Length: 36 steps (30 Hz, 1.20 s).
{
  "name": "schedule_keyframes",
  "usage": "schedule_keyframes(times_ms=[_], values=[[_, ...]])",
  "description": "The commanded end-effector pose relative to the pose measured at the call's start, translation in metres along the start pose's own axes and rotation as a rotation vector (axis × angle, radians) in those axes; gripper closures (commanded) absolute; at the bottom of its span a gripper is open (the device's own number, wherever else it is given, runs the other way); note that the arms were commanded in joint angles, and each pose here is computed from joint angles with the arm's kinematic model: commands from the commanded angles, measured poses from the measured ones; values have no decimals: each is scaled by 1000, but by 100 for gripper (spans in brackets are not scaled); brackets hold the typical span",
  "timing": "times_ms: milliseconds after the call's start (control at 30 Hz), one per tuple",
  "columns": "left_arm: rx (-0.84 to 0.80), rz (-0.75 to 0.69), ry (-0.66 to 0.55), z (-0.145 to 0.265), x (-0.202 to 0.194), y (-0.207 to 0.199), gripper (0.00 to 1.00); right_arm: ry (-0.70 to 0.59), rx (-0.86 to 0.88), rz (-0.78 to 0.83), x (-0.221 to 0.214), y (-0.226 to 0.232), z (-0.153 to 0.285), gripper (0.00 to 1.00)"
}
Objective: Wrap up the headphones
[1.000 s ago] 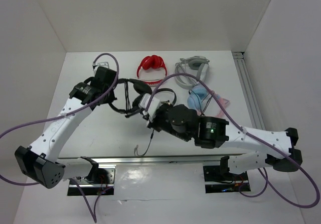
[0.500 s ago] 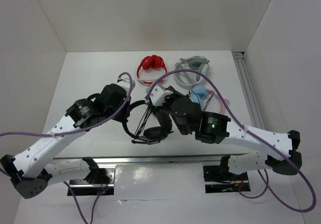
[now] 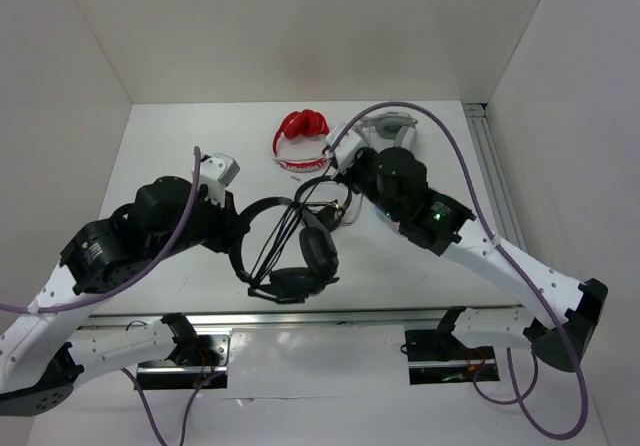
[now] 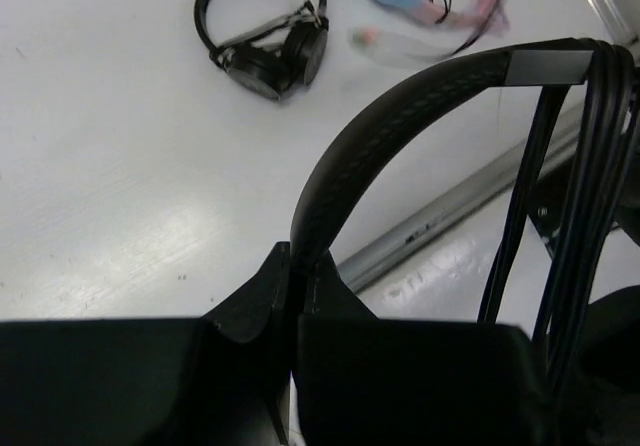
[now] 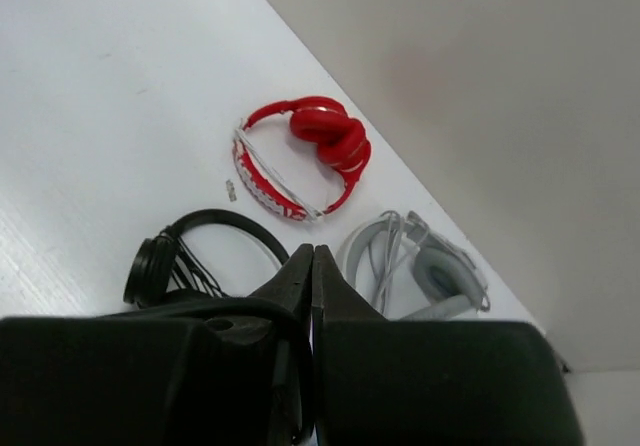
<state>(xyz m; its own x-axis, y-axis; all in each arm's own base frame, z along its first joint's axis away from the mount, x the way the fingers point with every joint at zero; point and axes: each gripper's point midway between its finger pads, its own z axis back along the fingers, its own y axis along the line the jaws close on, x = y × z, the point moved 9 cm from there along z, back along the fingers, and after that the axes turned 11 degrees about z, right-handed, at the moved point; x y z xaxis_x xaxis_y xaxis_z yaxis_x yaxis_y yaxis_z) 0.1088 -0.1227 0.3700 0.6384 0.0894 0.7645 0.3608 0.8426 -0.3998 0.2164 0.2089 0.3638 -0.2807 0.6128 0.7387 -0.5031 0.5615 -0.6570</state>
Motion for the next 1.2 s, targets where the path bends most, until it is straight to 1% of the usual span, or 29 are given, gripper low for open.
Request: schedule_keyframes(times_ms=[0,33,67,100,133,200,233,267,333,367,400,433,467,533,600,633,700,767,800,867,933,1000,1033,1067,1167], values=[[-94,-48,56,41,-6,0,100,-94,-25,-195,-6,-31,-12,89],[-124,-35,29,46,0,-5,100,-112,13,-259,-15,-34,-19,88],[-157,-31,2,47,5,-9,100,-160,65,-291,-19,-30,-23,85],[-179,-30,-11,50,8,-12,100,-245,205,-323,-18,-21,-27,81],[-205,-19,-34,55,13,-16,100,-272,241,-403,-25,-24,-27,81],[-219,-1,-54,55,21,-21,100,-352,325,-475,-34,-10,-37,80],[-221,23,-53,54,23,-24,100,-388,397,-526,-31,2,-37,81],[-221,41,-71,53,28,-27,100,-417,406,-537,-34,13,-41,84],[-200,70,-109,51,36,-30,100,-421,434,-566,-38,31,-47,92],[-193,105,-127,52,41,-32,100,-433,458,-593,-42,46,-50,99],[-176,124,-134,50,45,-33,100,-441,467,-610,-44,53,-51,100],[-157,165,-175,51,52,-35,100,-445,484,-645,-51,66,-54,100],[-146,170,-198,50,55,-34,100,-442,488,-661,-50,66,-54,100],[-129,233,-258,54,66,-37,100,-444,535,-705,-61,85,-57,92],[-136,293,-307,61,77,-41,100,-438,552,-731,-73,102,-63,90],[-128,309,-317,60,80,-42,100,-436,571,-739,-74,110,-63,87],[-136,349,-352,67,88,-45,100,-432,602,-762,-77,121,-65,85],[-127,355,-339,60,90,-48,100,-434,618,-770,-79,130,-71,84],[-136,369,-346,63,92,-49,100,-417,638,-782,-82,139,-71,84],[-144,382,-352,63,93,-51,100,-429,647,-786,-81,144,-73,83],[-134,392,-352,58,92,-50,100,-434,667,-795,-81,153,-73,79],[-135,402,-351,59,91,-49,100,-428,673,-814,-83,156,-75,77],[-120,397,-335,53,87,-48,100,-411,678,-818,-87,161,-77,76],[-131,400,-347,55,87,-48,100,-416,676,-817,-88,161,-79,74],[-139,407,-335,53,84,-48,100,-434,673,-823,-84,160,-84,73]])
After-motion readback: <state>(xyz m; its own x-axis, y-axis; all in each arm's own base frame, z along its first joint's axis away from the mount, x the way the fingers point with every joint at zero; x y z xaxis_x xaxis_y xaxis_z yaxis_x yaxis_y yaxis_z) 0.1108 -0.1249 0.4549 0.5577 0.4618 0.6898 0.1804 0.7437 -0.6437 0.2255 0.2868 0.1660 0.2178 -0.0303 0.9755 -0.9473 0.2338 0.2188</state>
